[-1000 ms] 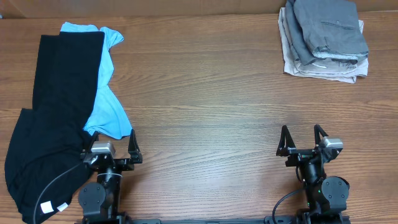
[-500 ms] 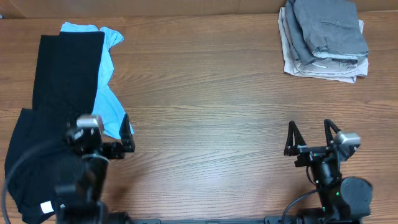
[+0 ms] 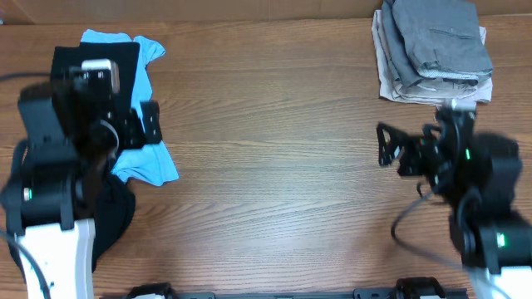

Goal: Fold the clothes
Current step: 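Reach the left gripper to the black shirt on the left pile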

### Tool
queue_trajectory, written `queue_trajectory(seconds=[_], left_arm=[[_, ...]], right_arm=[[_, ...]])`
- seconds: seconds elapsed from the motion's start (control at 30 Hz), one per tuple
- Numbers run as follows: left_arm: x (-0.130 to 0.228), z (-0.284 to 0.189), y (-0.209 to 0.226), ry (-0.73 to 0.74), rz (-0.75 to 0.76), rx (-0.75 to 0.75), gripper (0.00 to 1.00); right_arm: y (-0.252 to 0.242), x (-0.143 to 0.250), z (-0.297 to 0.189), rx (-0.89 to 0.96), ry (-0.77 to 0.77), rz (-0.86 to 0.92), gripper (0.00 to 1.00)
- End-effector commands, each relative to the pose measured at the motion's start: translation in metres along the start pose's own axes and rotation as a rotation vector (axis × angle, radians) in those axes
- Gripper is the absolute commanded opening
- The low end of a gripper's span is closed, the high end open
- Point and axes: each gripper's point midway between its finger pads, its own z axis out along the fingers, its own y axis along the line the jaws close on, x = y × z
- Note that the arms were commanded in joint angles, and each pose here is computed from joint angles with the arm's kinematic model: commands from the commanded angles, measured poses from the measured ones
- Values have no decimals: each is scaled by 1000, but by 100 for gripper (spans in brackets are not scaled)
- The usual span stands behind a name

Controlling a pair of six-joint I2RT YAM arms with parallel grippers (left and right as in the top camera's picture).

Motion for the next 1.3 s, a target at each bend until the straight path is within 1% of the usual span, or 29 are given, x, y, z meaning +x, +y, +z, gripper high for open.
queue_trajectory(seconds=[0.0,0.07,0.17,0.3,0.33,0.47,0.57,0.67,0.77,0.9,1.0,1.1,1.2,1.23,1.27], left_arm=[[-6,18,2,29,23,9,100],[-4,32,4,53,31,8,100],[0,51,11,94,112,-13,100],[13,81,46,182,97,-158,100],[18,88,55,212,85,-180,100],[47,115,94,339,19,-244,94],[70,132,128,421,-46,-300,93],[94,149,151,499,-82,-315,92],[118,166,163,585,-68,-302,89],[150,187,170,683,-80,-286,72],[166,198,171,732,-86,-276,71],[176,204,171,761,-89,-269,66],[181,205,175,780,-86,-283,56],[182,205,176,783,-84,-289,50],[182,205,176,784,-82,-292,43]], right_arm=[[12,-6,24,-77,58,9,100],[14,1,42,-110,106,21,100],[14,16,63,-148,190,47,100],[9,36,87,-159,284,75,100],[8,40,91,-157,297,73,100],[2,49,102,-147,334,69,100],[1,52,105,-144,344,72,96],[0,52,107,-143,344,72,93],[0,52,107,-144,342,72,90],[0,52,107,-144,343,72,87],[0,52,107,-144,343,72,86],[0,52,107,-144,343,72,86],[0,52,107,-144,343,72,85],[0,52,107,-144,343,72,84],[0,52,107,-143,343,72,84]])
